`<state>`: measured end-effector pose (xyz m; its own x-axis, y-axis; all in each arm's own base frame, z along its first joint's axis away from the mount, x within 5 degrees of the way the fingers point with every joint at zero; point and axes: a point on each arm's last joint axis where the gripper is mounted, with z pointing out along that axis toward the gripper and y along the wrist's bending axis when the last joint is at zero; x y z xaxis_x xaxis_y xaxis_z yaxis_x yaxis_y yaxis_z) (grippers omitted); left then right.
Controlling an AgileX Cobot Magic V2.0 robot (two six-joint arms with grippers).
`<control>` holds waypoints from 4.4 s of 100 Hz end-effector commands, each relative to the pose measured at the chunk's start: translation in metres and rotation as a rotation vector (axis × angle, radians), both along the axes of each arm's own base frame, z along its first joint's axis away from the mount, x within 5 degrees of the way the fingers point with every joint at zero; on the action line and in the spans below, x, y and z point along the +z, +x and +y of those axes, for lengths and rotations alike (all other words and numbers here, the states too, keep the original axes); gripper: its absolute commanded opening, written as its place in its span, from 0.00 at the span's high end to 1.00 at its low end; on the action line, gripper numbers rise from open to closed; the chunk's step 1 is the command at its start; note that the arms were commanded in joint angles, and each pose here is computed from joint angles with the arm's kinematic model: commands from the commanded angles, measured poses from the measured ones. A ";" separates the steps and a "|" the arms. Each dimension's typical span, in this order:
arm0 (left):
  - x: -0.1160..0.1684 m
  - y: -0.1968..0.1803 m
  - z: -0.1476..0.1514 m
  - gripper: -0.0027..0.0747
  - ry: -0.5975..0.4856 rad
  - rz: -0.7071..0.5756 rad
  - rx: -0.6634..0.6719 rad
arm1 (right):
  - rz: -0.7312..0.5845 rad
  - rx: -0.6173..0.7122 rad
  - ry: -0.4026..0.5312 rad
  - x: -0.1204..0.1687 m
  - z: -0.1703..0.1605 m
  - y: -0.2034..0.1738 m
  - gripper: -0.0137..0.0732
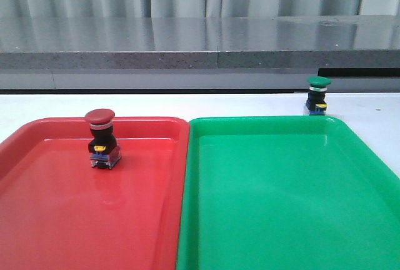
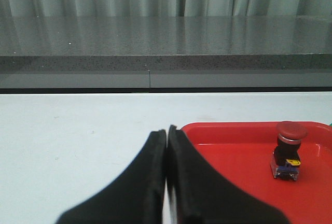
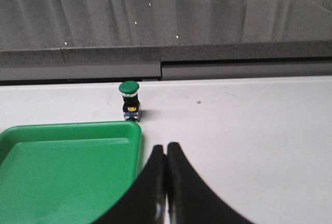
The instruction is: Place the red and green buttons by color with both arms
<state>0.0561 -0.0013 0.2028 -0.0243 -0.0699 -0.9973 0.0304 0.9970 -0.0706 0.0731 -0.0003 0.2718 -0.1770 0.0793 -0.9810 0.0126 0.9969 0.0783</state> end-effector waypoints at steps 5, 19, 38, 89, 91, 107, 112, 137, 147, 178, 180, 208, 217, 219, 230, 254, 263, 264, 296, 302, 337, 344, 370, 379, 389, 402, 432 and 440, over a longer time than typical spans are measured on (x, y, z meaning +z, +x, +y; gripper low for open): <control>0.000 -0.002 -0.001 0.99 -0.015 -0.081 -0.007 | -0.002 0.005 -0.033 0.042 0.001 0.032 0.92; 0.000 -0.002 -0.001 0.99 -0.015 -0.081 -0.007 | 0.090 0.007 -0.044 0.062 0.002 0.080 0.92; 0.000 -0.002 -0.001 0.99 -0.015 -0.081 -0.007 | 0.156 0.013 -0.032 0.071 0.004 0.141 0.92; 0.000 -0.002 -0.001 0.99 -0.015 -0.081 -0.007 | 0.087 0.119 -0.125 0.023 0.021 0.233 0.92; 0.000 -0.002 -0.001 0.99 -0.015 -0.081 -0.007 | 0.091 0.128 -0.131 0.021 0.023 0.235 0.92; 0.000 -0.002 -0.001 0.99 -0.015 -0.081 -0.007 | 0.118 0.173 -0.133 0.003 0.036 0.246 0.84; 0.000 -0.002 -0.001 0.99 -0.015 -0.081 -0.007 | 0.122 0.184 -0.133 -0.002 0.039 0.248 0.76; 0.000 -0.002 -0.001 0.99 -0.015 -0.081 -0.007 | 0.110 0.208 -0.122 -0.017 0.046 0.259 0.18; 0.000 -0.002 -0.001 0.99 -0.015 -0.081 -0.007 | 0.124 0.209 -0.116 -0.026 0.047 0.263 0.16; 0.000 -0.002 -0.001 0.99 -0.015 -0.081 -0.007 | 0.153 0.211 -0.113 -0.043 0.049 0.286 0.16; 0.000 -0.002 -0.001 0.99 -0.015 -0.081 -0.007 | 0.153 0.209 -0.111 -0.043 0.050 0.288 0.16; 0.000 -0.002 -0.001 0.99 -0.015 -0.081 -0.007 | 0.169 0.200 -0.109 -0.046 0.052 0.314 0.16; 0.000 -0.002 -0.001 0.99 -0.015 -0.081 -0.007 | 0.178 0.197 -0.110 -0.048 0.053 0.323 0.16; 0.000 -0.002 -0.001 0.99 -0.015 -0.081 -0.007 | 0.182 0.196 -0.110 -0.048 0.053 0.325 0.16; 0.000 -0.002 -0.001 0.99 -0.015 -0.081 -0.007 | 0.208 0.191 -0.115 -0.051 0.053 0.337 0.16; 0.000 -0.002 -0.001 0.99 -0.015 -0.081 -0.007 | 0.247 0.184 -0.121 -0.060 0.055 0.355 0.16; 0.000 -0.002 -0.001 0.99 -0.015 -0.081 -0.007 | 0.258 0.184 -0.122 -0.064 0.055 0.357 0.16; 0.000 -0.002 -0.001 0.99 -0.015 -0.081 -0.007 | 0.258 0.184 -0.122 -0.063 0.055 0.358 0.16; 0.000 -0.002 -0.001 0.99 -0.015 -0.081 -0.007 | 0.262 0.183 -0.122 -0.065 0.055 0.359 0.39; 0.000 -0.002 -0.001 0.99 -0.015 -0.081 -0.007 | 0.262 0.183 -0.122 -0.065 0.055 0.359 0.45; 0.000 -0.002 -0.001 0.99 -0.015 -0.081 -0.007 | 0.252 0.183 -0.122 -0.061 0.055 0.358 0.55; 0.000 -0.002 -0.001 0.99 -0.015 -0.081 -0.007 | 0.236 0.182 -0.122 -0.053 0.054 0.356 0.55; 0.000 -0.002 -0.001 0.99 -0.015 -0.081 -0.007 | 0.191 0.173 -0.127 -0.009 0.054 0.340 0.55; 0.000 -0.002 -0.001 0.99 -0.015 -0.081 -0.007 | 0.201 0.176 -0.132 0.005 0.057 0.331 0.55; 0.000 -0.002 -0.001 0.99 -0.015 -0.081 -0.007 | 0.219 0.192 -0.138 0.015 0.064 0.322 0.55; 0.000 -0.002 -0.001 0.99 -0.015 -0.081 -0.007 | 0.251 0.235 -0.150 0.020 0.083 0.312 0.55; 0.000 -0.002 -0.001 0.99 -0.015 -0.081 -0.007 | 0.295 0.333 -0.124 0.017 0.128 0.297 0.55; 0.000 -0.002 -0.001 0.99 -0.015 -0.081 -0.007 | 0.320 0.328 -0.091 0.015 0.131 0.295 0.55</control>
